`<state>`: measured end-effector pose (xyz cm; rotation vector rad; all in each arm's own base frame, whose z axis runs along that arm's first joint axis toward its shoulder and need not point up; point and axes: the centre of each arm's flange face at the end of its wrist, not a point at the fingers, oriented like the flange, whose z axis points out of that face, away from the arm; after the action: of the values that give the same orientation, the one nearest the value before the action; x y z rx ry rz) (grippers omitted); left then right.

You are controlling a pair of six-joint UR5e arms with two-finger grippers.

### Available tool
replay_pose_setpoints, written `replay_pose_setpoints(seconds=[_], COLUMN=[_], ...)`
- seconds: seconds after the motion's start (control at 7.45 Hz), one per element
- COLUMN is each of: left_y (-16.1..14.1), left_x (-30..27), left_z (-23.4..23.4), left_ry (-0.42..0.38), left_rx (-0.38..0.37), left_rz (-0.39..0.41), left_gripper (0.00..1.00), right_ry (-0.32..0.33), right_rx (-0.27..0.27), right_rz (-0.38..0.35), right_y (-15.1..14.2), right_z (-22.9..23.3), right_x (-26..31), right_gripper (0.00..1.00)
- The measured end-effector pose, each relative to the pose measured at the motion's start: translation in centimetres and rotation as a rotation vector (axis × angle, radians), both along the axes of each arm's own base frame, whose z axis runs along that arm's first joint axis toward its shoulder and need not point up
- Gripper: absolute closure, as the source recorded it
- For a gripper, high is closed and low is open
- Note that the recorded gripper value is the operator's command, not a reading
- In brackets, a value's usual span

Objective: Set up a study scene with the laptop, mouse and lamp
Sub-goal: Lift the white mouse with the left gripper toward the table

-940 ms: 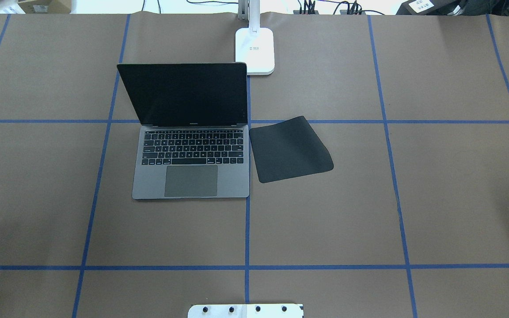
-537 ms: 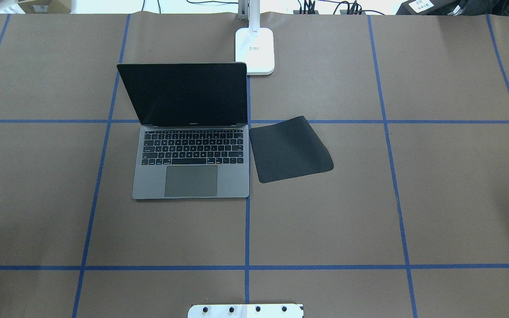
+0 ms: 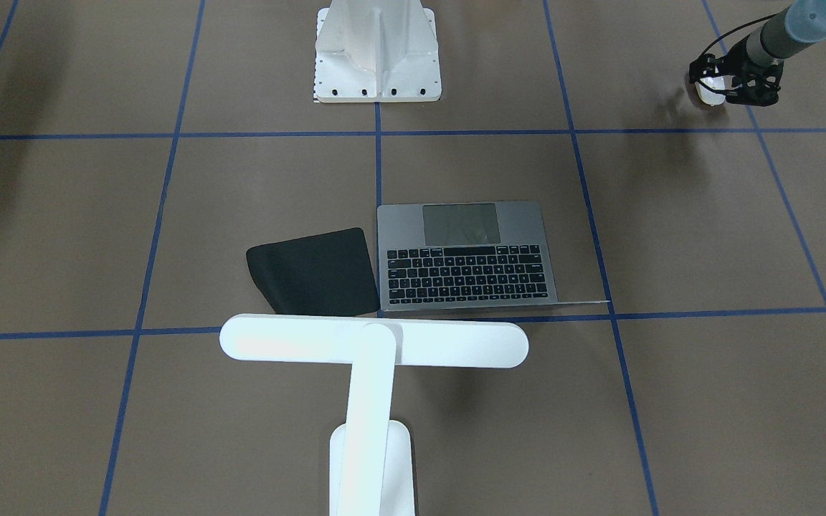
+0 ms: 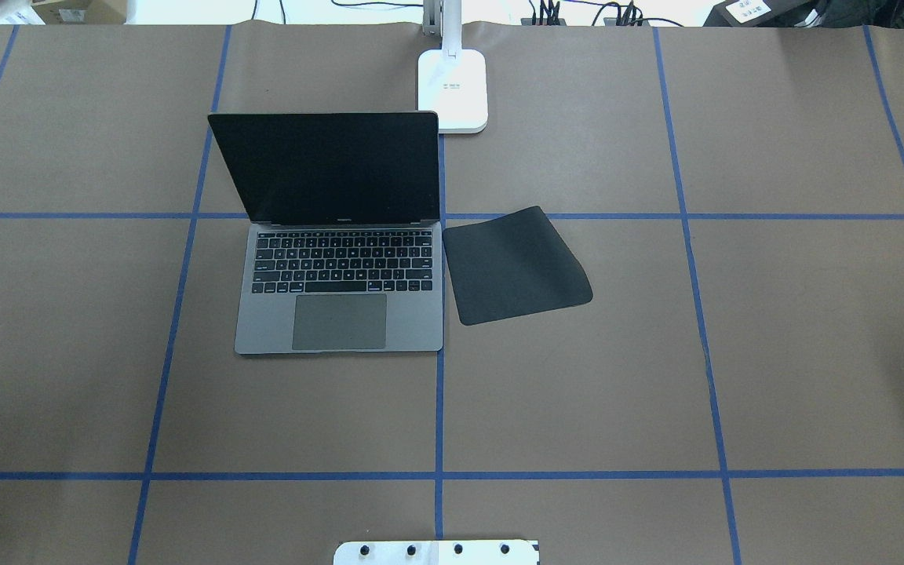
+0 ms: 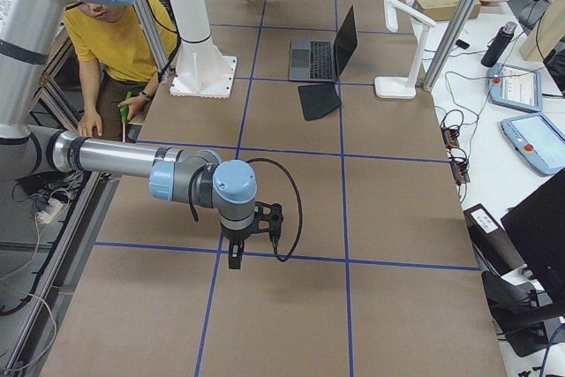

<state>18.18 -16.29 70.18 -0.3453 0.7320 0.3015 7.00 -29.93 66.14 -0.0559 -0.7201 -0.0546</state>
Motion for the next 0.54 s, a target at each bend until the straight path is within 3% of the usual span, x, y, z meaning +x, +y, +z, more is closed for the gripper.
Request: replay_pose_setpoints(seconds=[0.27, 0.54], left_y=[0.28, 0.35], left_x=[0.20, 0.28], left_z=[0.09, 0.04], left_ry=[-0.001, -0.001], left_rx=[-0.001, -0.001], left_rz=[0.015, 0.018], left_gripper=[0.56, 0.64], right_ry=[0.000, -0.001], right_rx=[0.002, 0.003], right_rz=[0.001, 0.001], right_y=[-0.01, -0.02], right_z=[-0.06, -0.11], right_x=[0.02, 0.02], right_gripper=[0.00, 0.00])
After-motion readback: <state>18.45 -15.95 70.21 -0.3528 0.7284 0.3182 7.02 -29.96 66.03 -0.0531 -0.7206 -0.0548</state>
